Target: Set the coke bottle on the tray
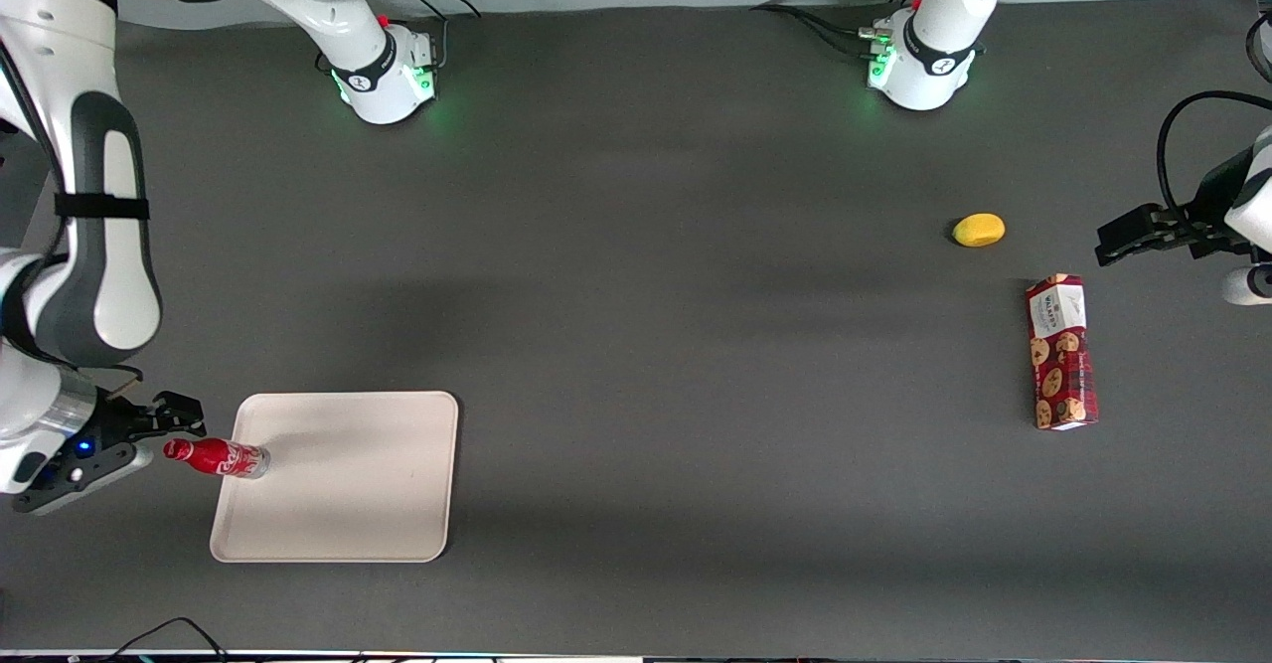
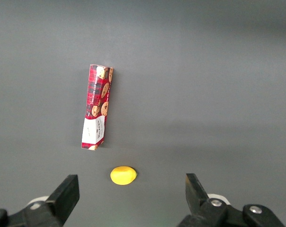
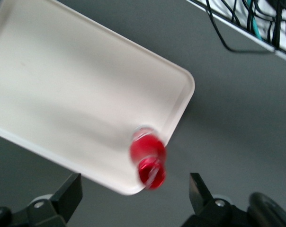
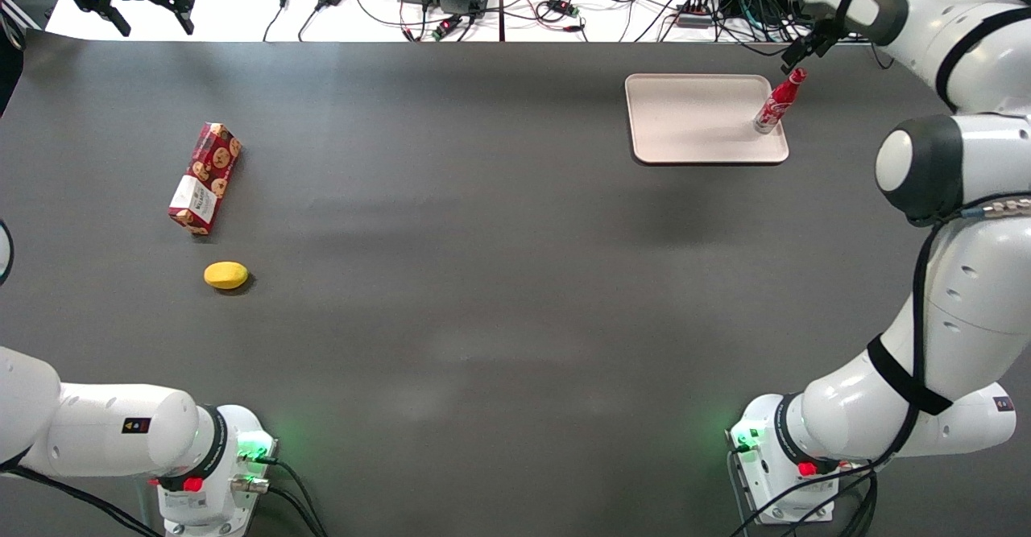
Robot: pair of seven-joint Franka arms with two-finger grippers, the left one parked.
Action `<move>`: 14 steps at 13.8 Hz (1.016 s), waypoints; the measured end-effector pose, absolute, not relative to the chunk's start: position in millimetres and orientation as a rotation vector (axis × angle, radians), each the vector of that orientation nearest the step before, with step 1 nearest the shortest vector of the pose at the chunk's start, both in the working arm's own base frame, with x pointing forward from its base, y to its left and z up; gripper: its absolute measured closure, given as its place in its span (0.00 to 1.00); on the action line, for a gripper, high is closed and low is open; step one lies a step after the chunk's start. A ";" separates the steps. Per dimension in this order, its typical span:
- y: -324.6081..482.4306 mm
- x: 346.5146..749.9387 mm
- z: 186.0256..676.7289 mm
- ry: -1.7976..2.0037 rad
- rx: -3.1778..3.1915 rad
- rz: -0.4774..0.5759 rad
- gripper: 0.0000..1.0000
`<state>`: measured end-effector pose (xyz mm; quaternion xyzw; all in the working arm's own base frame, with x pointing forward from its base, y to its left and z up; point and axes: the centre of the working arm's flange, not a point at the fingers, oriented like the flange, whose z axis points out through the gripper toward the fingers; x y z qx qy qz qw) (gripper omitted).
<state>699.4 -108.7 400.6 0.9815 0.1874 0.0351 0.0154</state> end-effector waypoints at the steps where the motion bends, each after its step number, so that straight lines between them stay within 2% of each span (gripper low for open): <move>1: -97.2 692.1 424.0 0.454 3.096 0.084 0.00; 4: -43.7 659.9 497.1 0.124 3.191 -0.008 0.00; 6: -14.5 635.6 538.4 0.026 3.214 -0.014 0.00; 10: 16.4 574.0 586.9 -0.095 3.229 0.025 0.00; 14: 26.7 514.3 632.1 -0.114 3.200 0.134 0.00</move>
